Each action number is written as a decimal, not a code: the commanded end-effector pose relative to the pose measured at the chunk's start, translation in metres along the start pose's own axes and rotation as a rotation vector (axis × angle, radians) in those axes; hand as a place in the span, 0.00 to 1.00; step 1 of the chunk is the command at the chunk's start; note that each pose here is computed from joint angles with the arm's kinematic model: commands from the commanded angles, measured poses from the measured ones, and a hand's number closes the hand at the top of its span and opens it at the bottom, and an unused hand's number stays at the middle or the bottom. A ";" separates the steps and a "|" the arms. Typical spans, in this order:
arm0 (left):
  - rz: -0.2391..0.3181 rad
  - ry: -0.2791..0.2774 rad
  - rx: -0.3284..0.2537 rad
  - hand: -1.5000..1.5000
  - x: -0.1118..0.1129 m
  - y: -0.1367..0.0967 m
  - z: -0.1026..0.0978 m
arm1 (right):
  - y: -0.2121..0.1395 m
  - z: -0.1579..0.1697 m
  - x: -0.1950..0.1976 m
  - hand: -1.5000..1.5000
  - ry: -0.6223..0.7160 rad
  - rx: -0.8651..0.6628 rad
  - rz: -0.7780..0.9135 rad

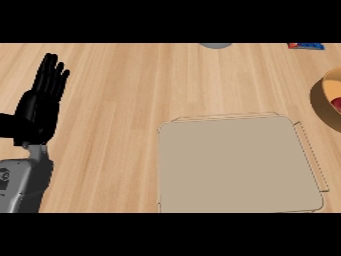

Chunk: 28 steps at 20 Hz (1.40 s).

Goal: Pick the pear from the tray and place it in the pot

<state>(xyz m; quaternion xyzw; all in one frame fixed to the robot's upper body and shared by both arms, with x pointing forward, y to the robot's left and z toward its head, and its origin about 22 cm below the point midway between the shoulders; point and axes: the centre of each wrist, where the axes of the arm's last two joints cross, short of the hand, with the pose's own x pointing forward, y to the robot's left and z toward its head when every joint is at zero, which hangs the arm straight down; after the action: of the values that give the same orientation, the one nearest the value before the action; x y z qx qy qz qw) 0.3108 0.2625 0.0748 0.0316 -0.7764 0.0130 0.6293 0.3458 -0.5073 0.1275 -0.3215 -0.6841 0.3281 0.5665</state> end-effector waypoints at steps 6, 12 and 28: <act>-0.024 -0.001 -0.004 0.50 0.004 0.006 0.009 | -0.031 0.008 -0.004 0.00 -0.017 -0.152 -0.353; -0.016 0.007 0.002 0.50 0.010 0.000 0.010 | -0.043 0.018 -0.010 0.00 0.030 -0.243 -0.547; 0.008 -0.025 -0.010 0.50 0.012 -0.005 0.003 | -0.104 0.104 -0.039 0.00 0.017 -0.436 -0.621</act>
<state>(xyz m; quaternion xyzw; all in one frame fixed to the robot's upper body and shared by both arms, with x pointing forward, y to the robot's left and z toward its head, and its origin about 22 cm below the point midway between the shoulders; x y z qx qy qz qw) 0.3062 0.2579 0.0828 0.0293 -0.7819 0.0108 0.6226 0.2604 -0.5967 0.1743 -0.2288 -0.7805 -0.0133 0.5816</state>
